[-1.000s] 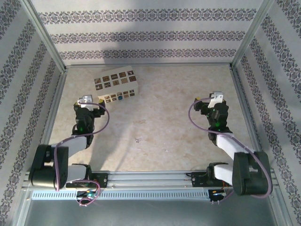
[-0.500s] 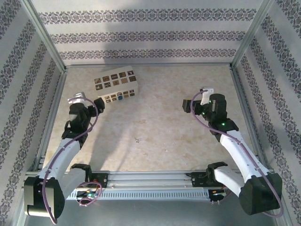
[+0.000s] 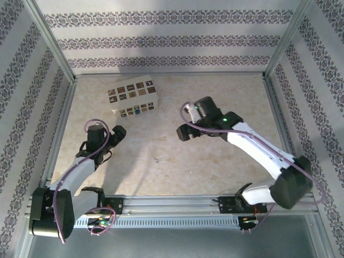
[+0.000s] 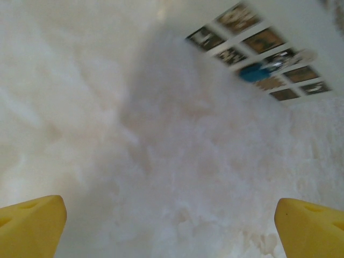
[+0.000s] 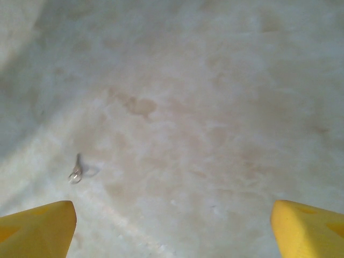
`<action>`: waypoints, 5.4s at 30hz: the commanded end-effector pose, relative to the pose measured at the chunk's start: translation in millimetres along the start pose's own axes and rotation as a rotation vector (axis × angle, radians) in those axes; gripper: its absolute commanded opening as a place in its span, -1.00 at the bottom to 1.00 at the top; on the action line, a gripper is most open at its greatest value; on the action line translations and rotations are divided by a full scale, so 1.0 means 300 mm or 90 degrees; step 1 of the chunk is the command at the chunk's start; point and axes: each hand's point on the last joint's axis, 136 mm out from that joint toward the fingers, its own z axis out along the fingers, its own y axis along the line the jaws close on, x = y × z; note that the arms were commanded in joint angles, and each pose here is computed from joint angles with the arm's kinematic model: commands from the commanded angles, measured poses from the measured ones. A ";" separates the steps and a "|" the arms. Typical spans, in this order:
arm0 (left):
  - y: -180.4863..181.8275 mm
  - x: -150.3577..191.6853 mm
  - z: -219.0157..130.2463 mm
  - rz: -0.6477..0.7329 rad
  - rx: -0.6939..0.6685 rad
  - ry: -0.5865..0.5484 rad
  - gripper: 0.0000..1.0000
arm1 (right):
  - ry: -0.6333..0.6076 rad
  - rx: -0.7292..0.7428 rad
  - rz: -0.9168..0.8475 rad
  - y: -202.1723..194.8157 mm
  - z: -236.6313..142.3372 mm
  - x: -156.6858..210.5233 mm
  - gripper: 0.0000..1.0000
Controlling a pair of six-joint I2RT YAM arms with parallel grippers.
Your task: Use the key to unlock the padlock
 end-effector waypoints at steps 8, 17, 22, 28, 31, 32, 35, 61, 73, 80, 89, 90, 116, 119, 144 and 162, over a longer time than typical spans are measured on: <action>-0.015 -0.017 0.042 -0.105 0.037 -0.015 0.99 | 0.284 0.017 -0.212 0.243 0.159 0.179 0.78; -0.004 -0.040 0.036 -0.102 0.018 -0.034 0.99 | 0.371 -0.011 -0.286 0.366 0.284 0.236 0.53; 0.008 -0.049 0.030 -0.106 0.011 -0.046 0.99 | 0.390 -0.028 -0.286 0.407 0.350 0.248 0.36; 0.012 -0.052 0.029 -0.106 0.008 -0.047 0.99 | 0.410 -0.026 -0.282 0.416 0.409 0.256 0.24; 0.011 -0.055 0.026 -0.102 0.008 -0.048 0.99 | 0.422 -0.023 -0.282 0.412 0.433 0.270 0.17; 0.012 -0.057 0.025 -0.102 0.007 -0.049 0.99 | 0.427 -0.022 -0.282 0.411 0.440 0.274 0.14; 0.012 -0.060 0.023 -0.103 0.006 -0.051 0.99 | 0.433 -0.021 -0.279 0.413 0.460 0.276 0.07; 0.008 -0.082 0.000 -0.085 -0.004 -0.062 0.99 | 0.478 -0.029 -0.247 0.394 0.537 0.317 -0.35; 0.013 -0.082 -0.005 -0.081 -0.008 -0.062 0.99 | 0.491 -0.026 -0.235 0.377 0.552 0.332 -0.45; 0.013 -0.088 -0.015 -0.075 -0.012 -0.067 0.99 | 0.479 -0.028 -0.228 0.369 0.545 0.318 -0.71; 0.013 -0.090 -0.030 -0.068 -0.013 -0.070 0.99 | 0.422 -0.039 -0.189 0.322 0.519 0.275 -1.00; 0.010 -0.089 -0.031 -0.066 -0.010 -0.068 0.99 | 0.411 -0.042 -0.182 0.315 0.514 0.265 -1.00; -0.040 -0.078 -0.032 -0.058 0.025 -0.038 0.99 | 0.334 -0.049 -0.031 0.416 0.494 0.201 -0.15; -0.040 -0.080 -0.032 -0.057 0.025 -0.040 0.99 | 0.345 -0.031 -0.037 0.402 0.511 0.210 -0.15; -0.037 -0.085 -0.037 -0.054 0.020 -0.045 0.99 | 0.407 0.008 -0.047 0.365 0.540 0.287 -0.41; -0.033 -0.082 -0.037 -0.053 0.020 -0.045 0.99 | 0.383 -0.006 -0.060 0.397 0.547 0.240 -0.20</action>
